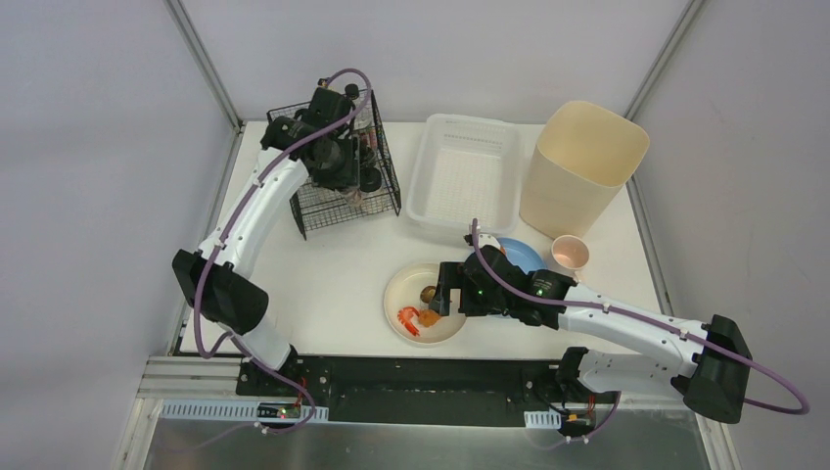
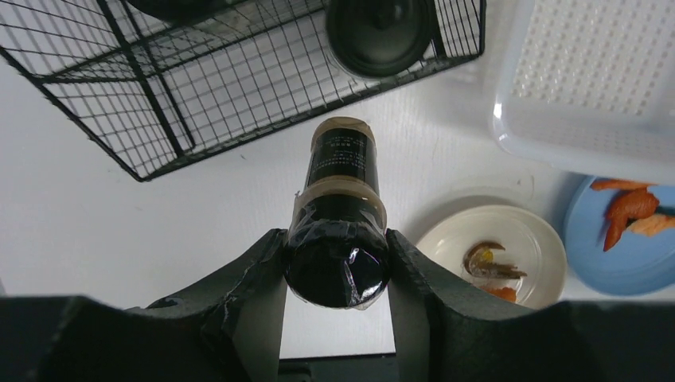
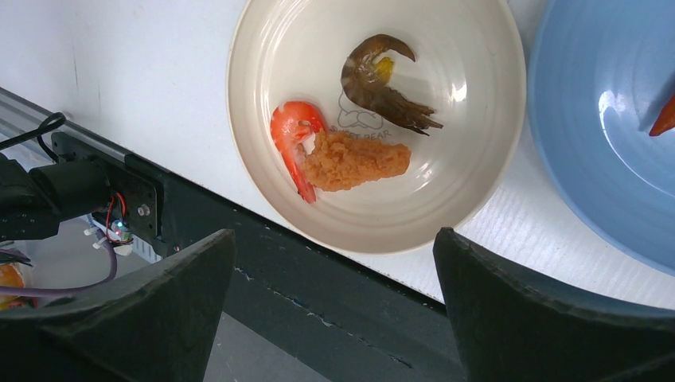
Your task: Clear the kitchen counter
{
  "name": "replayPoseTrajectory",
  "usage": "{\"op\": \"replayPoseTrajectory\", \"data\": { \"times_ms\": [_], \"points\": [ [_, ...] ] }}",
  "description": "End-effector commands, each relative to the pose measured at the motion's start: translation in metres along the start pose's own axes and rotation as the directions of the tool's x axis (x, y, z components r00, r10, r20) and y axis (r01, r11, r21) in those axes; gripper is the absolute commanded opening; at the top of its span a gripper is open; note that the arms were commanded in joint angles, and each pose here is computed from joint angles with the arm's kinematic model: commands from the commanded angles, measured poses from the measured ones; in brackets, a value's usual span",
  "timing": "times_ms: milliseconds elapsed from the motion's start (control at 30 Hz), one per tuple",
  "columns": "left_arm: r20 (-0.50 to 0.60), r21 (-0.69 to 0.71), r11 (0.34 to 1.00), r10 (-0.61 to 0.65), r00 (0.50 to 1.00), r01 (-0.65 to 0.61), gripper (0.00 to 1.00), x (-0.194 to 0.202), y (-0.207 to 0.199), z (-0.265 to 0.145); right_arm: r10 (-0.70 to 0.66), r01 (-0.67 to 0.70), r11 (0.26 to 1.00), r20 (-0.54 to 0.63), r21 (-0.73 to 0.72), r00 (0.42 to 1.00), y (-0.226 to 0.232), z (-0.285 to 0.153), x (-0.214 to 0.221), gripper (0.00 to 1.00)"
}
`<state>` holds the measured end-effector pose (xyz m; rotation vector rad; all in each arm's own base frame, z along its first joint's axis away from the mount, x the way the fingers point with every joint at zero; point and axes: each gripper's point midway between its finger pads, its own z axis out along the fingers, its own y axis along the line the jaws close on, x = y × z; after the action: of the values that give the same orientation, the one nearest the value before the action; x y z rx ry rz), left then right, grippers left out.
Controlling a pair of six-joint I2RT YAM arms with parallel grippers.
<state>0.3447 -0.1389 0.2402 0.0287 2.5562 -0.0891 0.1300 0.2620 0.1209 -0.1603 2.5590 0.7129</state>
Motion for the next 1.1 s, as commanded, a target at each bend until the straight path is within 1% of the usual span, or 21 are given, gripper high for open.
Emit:
{"op": "replayPoseTrajectory", "data": {
  "times_ms": [0, 67, 233, 533, 867, 1067],
  "points": [
    [0.011, -0.062, 0.998, -0.021, 1.0, 0.021, 0.0, -0.02, 0.028, -0.004, 0.01, -0.009, 0.999, 0.029, -0.04, 1.0, 0.01, -0.005, -0.007, 0.99],
    [0.021, -0.068, 0.997, -0.043, 0.999, 0.044, 0.0, -0.031, 0.036, -0.004, 0.011, -0.01, 0.999, 0.03, -0.039, 0.999, 0.01, -0.005, -0.007, 0.99],
    [-0.009, -0.081, 0.993, -0.083, 0.997, 0.082, 0.0, -0.037, 0.05, 0.011, 0.012, -0.011, 0.999, 0.034, -0.037, 0.999, 0.009, -0.007, -0.008, 0.99],
    [-0.11, -0.123, 0.986, -0.125, 0.986, 0.111, 0.0, -0.023, 0.067, 0.05, 0.009, -0.008, 0.999, 0.027, -0.033, 1.0, 0.008, -0.006, -0.006, 0.99],
    [-0.166, -0.144, 0.982, -0.147, 0.975, 0.124, 0.0, -0.01, 0.071, 0.08, 0.015, -0.014, 0.999, 0.029, -0.03, 0.999, 0.006, -0.005, -0.005, 0.99],
    [-0.201, -0.158, 0.98, -0.154, 0.967, 0.123, 0.04, 0.0, 0.072, 0.094, 0.022, -0.021, 0.999, 0.028, -0.029, 0.999, 0.004, -0.005, -0.003, 0.99]
  ]
}}
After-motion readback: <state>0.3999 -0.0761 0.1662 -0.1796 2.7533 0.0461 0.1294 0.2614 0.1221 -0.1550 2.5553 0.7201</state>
